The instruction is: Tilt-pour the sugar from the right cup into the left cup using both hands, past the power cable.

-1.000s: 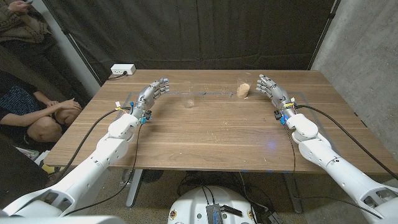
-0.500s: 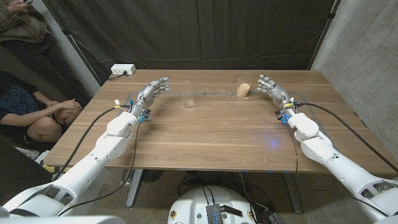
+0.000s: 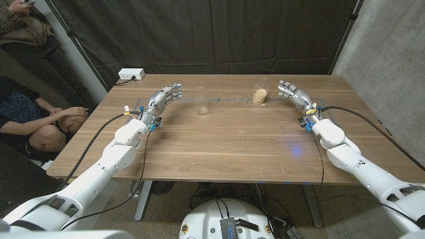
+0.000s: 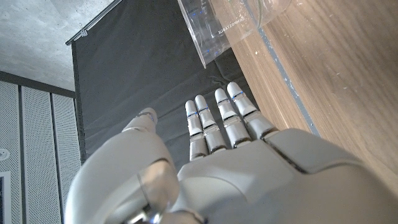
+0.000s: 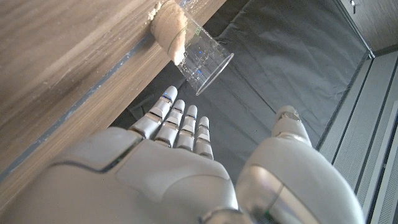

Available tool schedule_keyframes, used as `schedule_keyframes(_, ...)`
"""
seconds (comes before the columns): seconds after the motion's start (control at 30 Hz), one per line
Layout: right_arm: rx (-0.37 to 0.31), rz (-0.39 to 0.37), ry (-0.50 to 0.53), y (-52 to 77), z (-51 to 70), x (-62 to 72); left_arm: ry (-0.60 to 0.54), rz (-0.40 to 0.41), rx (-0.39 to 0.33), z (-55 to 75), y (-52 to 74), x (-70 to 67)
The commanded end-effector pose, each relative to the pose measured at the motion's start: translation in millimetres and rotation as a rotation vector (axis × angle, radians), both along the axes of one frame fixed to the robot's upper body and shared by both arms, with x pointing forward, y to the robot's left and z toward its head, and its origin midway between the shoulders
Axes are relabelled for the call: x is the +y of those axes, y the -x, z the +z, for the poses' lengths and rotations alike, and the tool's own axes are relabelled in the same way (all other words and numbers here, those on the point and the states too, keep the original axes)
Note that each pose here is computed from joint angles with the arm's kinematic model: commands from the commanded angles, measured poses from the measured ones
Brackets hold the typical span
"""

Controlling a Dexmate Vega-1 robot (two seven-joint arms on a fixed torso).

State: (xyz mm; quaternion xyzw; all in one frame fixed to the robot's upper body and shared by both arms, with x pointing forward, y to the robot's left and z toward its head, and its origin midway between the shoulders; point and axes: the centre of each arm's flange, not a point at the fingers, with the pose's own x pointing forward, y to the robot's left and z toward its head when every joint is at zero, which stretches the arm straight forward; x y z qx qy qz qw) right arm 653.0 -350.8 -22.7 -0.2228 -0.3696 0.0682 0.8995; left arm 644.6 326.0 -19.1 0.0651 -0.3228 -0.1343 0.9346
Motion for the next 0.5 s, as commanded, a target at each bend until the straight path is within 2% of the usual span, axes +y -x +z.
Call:
schedule_keyframes(0.03, -0.037, -0.082, 0.081, -12.3, -4.2, -11.4, -0.032, -0.003, -0.015, -2.6, -2.0, 0.2)
schedule_keyframes(0.27, -0.025, -0.107, 0.085, -20.5, -15.6, -12.7, -0.042, -0.002, -0.013, -8.5, -1.1, 2.6)
schedule_keyframes(0.5, -0.013, -0.156, 0.104, -28.2, -20.5, -13.2, -0.059, -0.004, -0.011, -12.0, -1.5, 5.6)
